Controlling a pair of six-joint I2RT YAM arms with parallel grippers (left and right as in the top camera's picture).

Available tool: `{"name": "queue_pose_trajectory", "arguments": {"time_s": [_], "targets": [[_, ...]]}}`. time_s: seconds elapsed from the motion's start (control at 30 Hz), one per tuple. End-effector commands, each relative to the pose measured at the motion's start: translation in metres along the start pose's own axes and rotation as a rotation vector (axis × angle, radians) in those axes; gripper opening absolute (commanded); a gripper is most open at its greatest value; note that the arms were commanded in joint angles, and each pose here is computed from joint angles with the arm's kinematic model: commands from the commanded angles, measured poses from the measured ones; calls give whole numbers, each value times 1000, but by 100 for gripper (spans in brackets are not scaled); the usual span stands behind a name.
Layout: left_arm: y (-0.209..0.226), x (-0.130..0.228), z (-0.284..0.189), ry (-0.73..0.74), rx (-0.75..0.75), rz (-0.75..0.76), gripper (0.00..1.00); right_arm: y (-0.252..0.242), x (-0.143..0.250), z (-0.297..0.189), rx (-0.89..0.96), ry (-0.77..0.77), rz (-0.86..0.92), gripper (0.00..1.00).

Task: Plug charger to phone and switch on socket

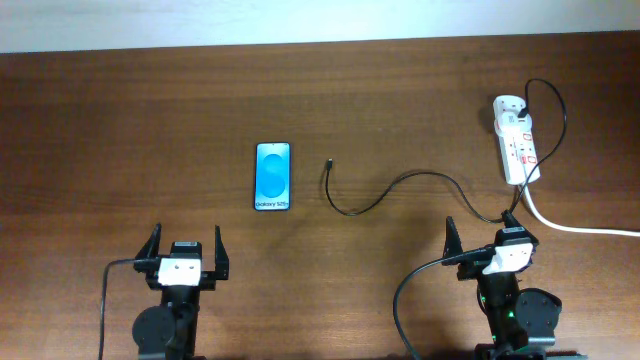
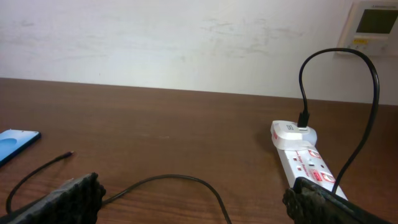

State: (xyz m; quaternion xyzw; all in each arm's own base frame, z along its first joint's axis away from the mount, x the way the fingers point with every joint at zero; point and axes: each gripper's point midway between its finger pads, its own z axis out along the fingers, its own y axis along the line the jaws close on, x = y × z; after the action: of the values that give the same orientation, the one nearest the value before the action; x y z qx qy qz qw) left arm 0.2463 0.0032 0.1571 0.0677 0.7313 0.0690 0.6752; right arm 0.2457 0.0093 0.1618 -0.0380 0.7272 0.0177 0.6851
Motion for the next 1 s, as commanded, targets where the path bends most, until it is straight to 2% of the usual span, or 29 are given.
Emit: {"name": "queue_pose_trajectory", "arguments": {"time_s": [0.0,0.2,0.47,0.97], "targets": [[2,1,0,3,-10,15,99,5,2,0,-22,0,-4,98],[-15,-7,-1,-36,93,11,99,6,2,0,-29,0,-4,98],[-17,-10,-1,-24,109,-78,99,6,-1,0,-30,-10,-5,98],[-21,-83,13,23,226,-108,99,6,-18,-1,-31,-80,-15,98]]}}
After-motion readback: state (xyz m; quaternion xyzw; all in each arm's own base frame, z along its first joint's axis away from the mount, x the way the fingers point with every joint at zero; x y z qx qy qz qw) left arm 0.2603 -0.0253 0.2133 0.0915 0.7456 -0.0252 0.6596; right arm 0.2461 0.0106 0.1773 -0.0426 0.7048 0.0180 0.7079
